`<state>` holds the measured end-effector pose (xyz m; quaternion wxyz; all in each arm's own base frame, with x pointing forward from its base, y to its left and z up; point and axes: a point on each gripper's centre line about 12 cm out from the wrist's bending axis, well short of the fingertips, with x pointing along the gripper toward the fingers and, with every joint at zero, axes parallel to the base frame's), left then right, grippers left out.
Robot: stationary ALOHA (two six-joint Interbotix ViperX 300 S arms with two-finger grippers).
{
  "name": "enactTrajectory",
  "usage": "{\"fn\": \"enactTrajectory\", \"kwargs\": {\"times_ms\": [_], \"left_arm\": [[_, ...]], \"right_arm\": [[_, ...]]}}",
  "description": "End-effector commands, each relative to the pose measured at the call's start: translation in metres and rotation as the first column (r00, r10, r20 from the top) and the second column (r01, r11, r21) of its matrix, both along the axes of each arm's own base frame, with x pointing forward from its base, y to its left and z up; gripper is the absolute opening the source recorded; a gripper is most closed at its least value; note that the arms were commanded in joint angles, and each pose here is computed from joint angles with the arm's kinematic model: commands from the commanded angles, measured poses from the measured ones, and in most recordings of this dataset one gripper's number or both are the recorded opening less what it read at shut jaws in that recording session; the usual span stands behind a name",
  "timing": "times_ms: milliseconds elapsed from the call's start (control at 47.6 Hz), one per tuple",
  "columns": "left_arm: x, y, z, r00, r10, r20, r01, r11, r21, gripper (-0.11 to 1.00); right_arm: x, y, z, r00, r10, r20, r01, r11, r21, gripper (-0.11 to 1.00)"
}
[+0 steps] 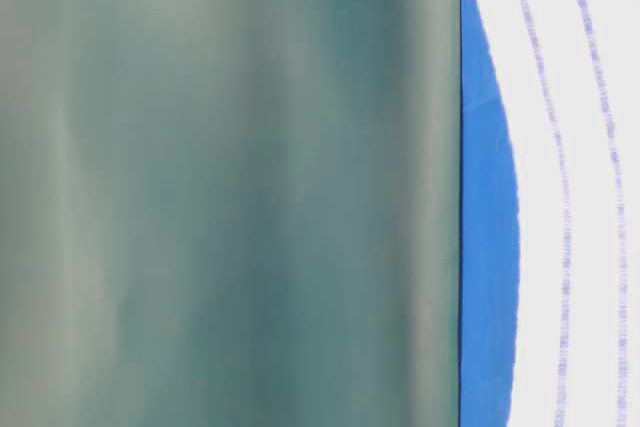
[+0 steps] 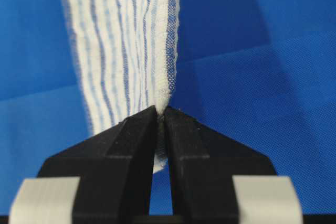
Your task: Fold the blue towel.
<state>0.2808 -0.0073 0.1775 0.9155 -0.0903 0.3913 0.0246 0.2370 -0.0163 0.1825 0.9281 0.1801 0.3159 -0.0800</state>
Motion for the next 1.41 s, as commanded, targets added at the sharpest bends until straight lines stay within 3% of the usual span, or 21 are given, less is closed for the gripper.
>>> {"fn": "enactTrajectory", "kwargs": {"times_ms": [0, 210, 315, 546, 714, 1050, 1386], "left_arm": [[0.005, -0.005, 0.012, 0.999, -0.002, 0.041, 0.003, 1.000, -0.014, 0.00], [0.008, -0.016, 0.018, 0.998, 0.019, 0.054, -0.015, 0.997, -0.076, 0.00], [0.014, -0.027, 0.027, 0.997, 0.017, 0.079, -0.008, 0.994, -0.113, 0.00], [0.030, -0.050, 0.049, 0.990, 0.007, 0.143, 0.019, 0.983, -0.181, 0.00], [0.042, -0.059, 0.052, 0.989, 0.027, 0.143, 0.007, 0.974, -0.228, 0.00], [0.078, -0.076, 0.062, 0.982, 0.006, 0.190, 0.039, 0.971, -0.236, 0.00], [0.097, -0.091, 0.066, 0.977, -0.019, 0.214, 0.071, 0.968, -0.240, 0.00]], "right_arm": [[0.004, 0.000, 0.011, 0.999, 0.004, 0.033, -0.003, 1.000, -0.005, 0.19], [0.007, -0.001, 0.013, 0.999, 0.002, 0.039, -0.001, 1.000, -0.010, 0.19], [0.012, -0.008, 0.018, 0.999, -0.006, 0.054, 0.009, 0.999, -0.042, 0.19], [0.033, -0.042, 0.033, 0.994, -0.076, 0.082, 0.085, 0.990, -0.114, 0.19], [0.050, -0.069, 0.034, 0.992, -0.113, 0.056, 0.121, 0.978, -0.171, 0.19], [0.099, -0.119, 0.039, 0.988, -0.149, 0.038, 0.154, 0.954, -0.257, 0.19], [0.130, -0.147, 0.048, 0.988, -0.145, 0.050, 0.153, 0.933, -0.326, 0.19]]}}
